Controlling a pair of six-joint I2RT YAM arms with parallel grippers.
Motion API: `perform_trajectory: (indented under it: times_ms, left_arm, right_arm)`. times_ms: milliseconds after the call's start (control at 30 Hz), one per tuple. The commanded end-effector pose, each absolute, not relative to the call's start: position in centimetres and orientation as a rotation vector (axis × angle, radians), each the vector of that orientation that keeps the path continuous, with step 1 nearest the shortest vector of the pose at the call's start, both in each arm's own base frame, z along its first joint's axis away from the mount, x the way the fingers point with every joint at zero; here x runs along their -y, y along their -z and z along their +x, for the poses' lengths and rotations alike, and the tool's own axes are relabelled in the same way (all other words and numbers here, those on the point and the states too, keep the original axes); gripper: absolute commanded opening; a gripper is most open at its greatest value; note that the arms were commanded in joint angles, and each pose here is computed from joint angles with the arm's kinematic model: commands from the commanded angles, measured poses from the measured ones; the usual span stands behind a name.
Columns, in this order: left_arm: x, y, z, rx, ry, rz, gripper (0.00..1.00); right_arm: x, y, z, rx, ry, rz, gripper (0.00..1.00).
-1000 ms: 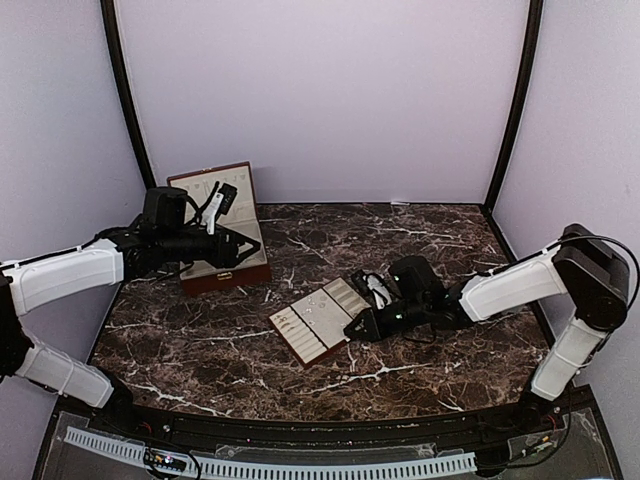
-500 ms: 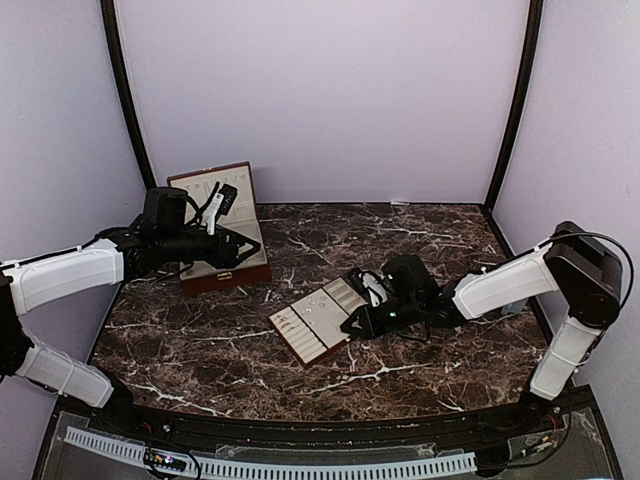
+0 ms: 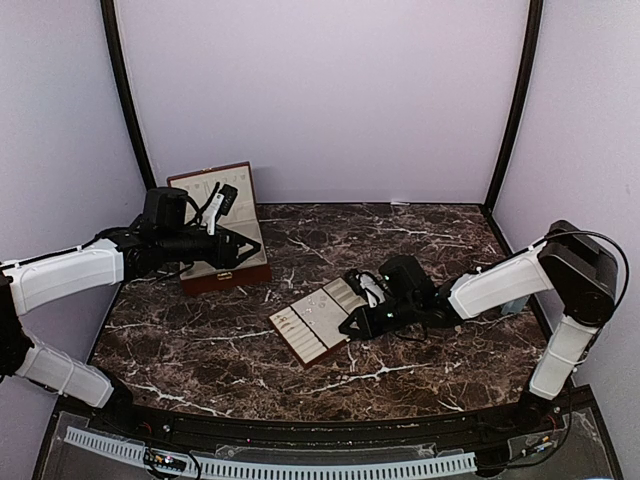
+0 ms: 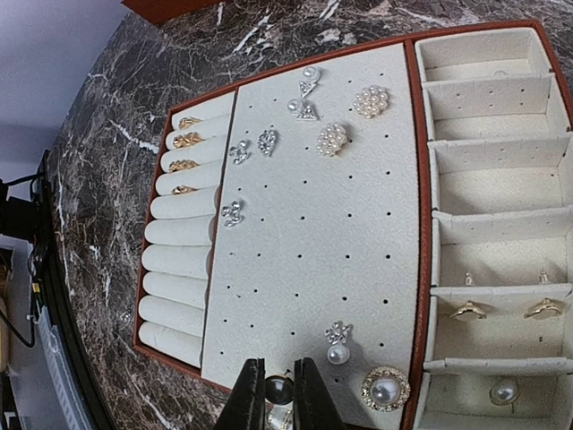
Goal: Organize the mixed jewelry
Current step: Insert the earring into the earring holder.
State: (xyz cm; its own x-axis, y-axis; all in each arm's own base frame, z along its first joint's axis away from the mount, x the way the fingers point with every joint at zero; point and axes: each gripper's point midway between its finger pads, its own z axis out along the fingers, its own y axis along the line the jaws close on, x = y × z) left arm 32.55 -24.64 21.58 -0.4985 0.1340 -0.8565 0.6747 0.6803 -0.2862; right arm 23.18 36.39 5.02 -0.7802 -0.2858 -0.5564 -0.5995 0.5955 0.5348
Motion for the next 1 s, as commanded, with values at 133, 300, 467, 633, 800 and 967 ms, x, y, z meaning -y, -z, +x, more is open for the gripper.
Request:
perform_trajectory:
  times_ms: [133, 300, 467, 633, 800, 967]
  left_arm:
    - [24.7, -21.8, 32.3, -2.007, 0.788, 0.635, 0.55]
    - [24.7, -21.7, 32.3, -2.008, 0.787, 0.636, 0.55]
    - [24.7, -21.8, 32.3, -2.007, 0.786, 0.634, 0.55]
    - [24.6, -21.8, 32.3, -2.007, 0.785, 0.633, 0.55]
    - [24.7, -21.8, 32.4, -2.006, 0.785, 0.633, 0.55]
    - [24.7, -21.8, 32.3, -2.005, 0.786, 0.632, 0.55]
  right_arm:
    - [-37.2, -5.1, 23.4, -2.388, -1.022, -0.741, 0.09]
    - [-37.0, -4.5, 23.2, -2.407, -1.002, -0.746, 0.09]
    - [-36.8, -4.4, 23.2, -2.419, -0.970, -0.756, 0.09]
    - [-36.5, -4.4, 23.1, -2.426, -0.938, -0.769, 0.09]
    - [-36.4, -4.9, 23.3, -2.423, -0.915, -0.776, 0.08]
    - [-36.4, -5.2, 23.3, -2.421, -0.906, -0.780, 0.08]
